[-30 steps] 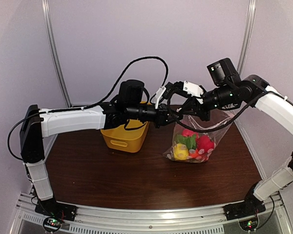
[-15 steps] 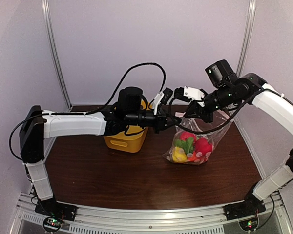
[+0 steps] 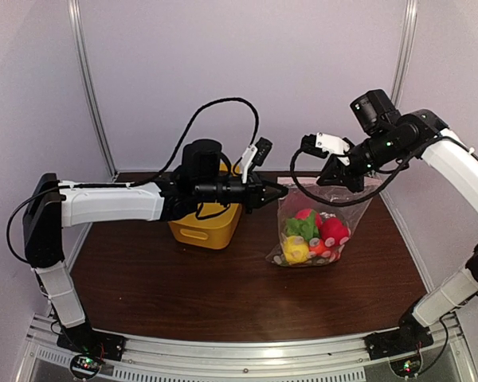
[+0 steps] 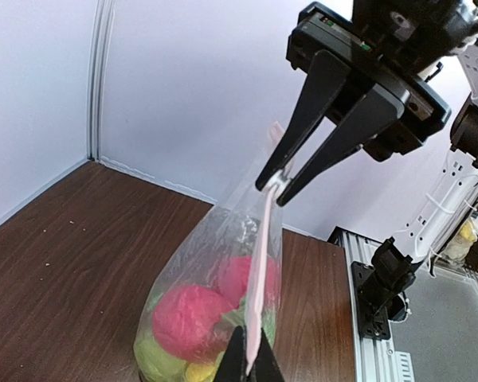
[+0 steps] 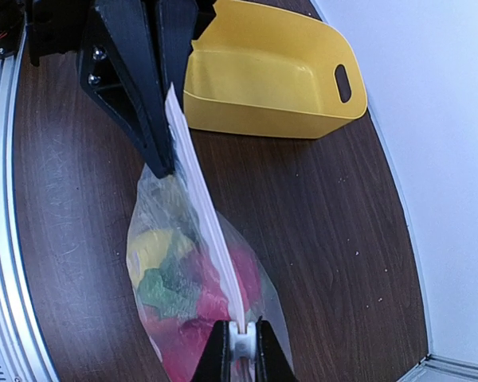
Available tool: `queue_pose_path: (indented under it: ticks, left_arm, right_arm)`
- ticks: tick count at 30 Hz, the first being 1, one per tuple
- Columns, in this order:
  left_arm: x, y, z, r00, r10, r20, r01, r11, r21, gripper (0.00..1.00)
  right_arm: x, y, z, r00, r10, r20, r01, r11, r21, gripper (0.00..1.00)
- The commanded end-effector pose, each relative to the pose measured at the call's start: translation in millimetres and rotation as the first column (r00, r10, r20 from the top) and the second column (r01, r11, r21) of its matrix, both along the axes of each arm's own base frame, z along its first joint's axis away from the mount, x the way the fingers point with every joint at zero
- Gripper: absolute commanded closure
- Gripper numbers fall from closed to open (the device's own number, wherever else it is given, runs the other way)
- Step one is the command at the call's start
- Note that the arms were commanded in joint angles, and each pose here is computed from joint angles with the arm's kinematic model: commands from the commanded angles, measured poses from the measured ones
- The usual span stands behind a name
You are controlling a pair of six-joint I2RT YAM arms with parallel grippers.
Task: Place the food in the zip-top bag and seal the zipper
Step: Zip the zipper on the zipper food storage bag.
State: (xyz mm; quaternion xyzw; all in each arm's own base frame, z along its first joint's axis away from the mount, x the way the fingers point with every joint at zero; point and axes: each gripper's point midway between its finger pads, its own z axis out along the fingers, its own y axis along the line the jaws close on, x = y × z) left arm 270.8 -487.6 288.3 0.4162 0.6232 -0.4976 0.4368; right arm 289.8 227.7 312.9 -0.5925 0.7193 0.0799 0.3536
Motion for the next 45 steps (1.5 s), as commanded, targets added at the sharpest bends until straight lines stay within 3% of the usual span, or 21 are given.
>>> queue_pose_path:
  ticks: [1, 19, 45]
  left_arm:
    - [16, 21, 16, 0.997, 0.061, 0.045, -0.06, 0.998, -0.025, 1.0]
    - [27, 25, 4, 0.996, 0.08, 0.027, -0.08, 0.997, -0.011, 1.0]
    - [37, 14, -7, 0.997, 0.072, -0.004, -0.072, 0.997, -0.013, 1.0]
  right_arm:
    - [3, -47, 2, 0.993, -0.117, 0.034, 0.12, 0.988, -0.098, 1.0]
    - [-1, -127, -11, 0.969, -0.245, 0.004, 0.242, 0.954, -0.177, 1.0]
    - [7, -147, -21, 0.958, -0.288, -0.019, 0.28, 0.944, -0.173, 1.0]
